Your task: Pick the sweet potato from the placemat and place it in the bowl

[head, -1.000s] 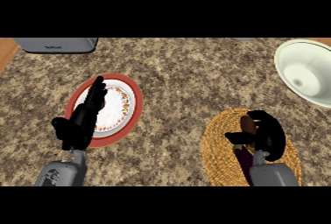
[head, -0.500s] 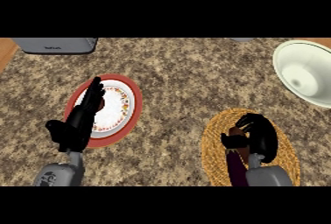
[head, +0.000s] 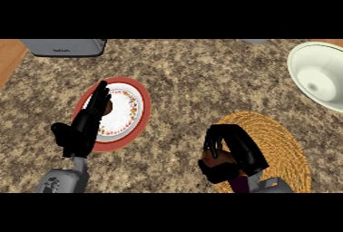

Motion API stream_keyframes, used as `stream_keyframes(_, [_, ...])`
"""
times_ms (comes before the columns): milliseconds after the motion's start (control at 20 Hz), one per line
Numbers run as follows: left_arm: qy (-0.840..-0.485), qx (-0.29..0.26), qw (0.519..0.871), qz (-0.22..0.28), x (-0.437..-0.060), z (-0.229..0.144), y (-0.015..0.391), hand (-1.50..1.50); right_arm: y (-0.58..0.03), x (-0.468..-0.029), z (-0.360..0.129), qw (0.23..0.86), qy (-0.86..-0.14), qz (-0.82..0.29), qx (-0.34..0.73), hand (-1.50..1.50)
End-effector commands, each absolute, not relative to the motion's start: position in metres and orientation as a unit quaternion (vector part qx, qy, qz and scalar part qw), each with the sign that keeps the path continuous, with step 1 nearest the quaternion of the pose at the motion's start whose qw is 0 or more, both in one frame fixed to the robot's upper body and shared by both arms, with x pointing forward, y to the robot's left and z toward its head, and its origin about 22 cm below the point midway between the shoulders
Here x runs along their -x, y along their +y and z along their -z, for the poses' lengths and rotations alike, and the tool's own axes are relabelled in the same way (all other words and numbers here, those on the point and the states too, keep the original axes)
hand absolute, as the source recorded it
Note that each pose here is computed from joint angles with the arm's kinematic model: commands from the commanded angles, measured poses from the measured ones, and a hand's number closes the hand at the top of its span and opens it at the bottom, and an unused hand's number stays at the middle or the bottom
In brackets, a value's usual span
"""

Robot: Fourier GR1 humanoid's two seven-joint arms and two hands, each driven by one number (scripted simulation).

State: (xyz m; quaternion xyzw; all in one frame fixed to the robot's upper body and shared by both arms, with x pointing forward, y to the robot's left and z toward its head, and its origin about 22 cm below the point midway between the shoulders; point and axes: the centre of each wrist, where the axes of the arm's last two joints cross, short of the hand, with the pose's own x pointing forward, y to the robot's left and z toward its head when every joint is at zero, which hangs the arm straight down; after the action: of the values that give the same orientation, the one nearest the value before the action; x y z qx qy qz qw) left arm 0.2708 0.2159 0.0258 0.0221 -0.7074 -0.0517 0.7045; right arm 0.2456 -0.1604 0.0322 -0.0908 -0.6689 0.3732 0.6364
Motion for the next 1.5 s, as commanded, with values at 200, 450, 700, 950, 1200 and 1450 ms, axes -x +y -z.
stream_keyframes(200, [-0.697, -0.049, 0.715, 0.031, -0.264, -0.015, 0.229, 0.00, -0.220, -0.227, -0.107, 0.416, -0.801, -0.421, -0.087, 1.50])
stream_keyframes(450, [-0.710, -0.064, 0.701, 0.019, -0.264, -0.023, 0.236, 0.00, -0.309, -0.217, -0.154, 0.371, -0.815, -0.439, -0.079, 1.50])
stream_keyframes(700, [-0.709, -0.045, 0.703, 0.026, -0.266, -0.031, 0.230, 0.00, -0.405, -0.207, -0.211, 0.370, -0.825, -0.425, -0.036, 1.50])
stream_keyframes(950, [-0.723, -0.031, 0.689, 0.043, -0.267, -0.036, 0.209, 0.00, -0.463, -0.205, -0.250, 0.391, -0.837, -0.383, -0.015, 1.50])
stream_keyframes(1200, [-0.713, -0.022, 0.698, 0.058, -0.250, -0.024, 0.204, 0.00, -0.464, -0.216, -0.289, 0.420, -0.823, -0.381, 0.028, 1.50])
stream_keyframes(1450, [-0.717, -0.019, 0.694, 0.067, -0.274, -0.033, 0.207, 0.00, -0.456, -0.257, -0.284, 0.426, -0.808, -0.389, 0.120, 1.50])
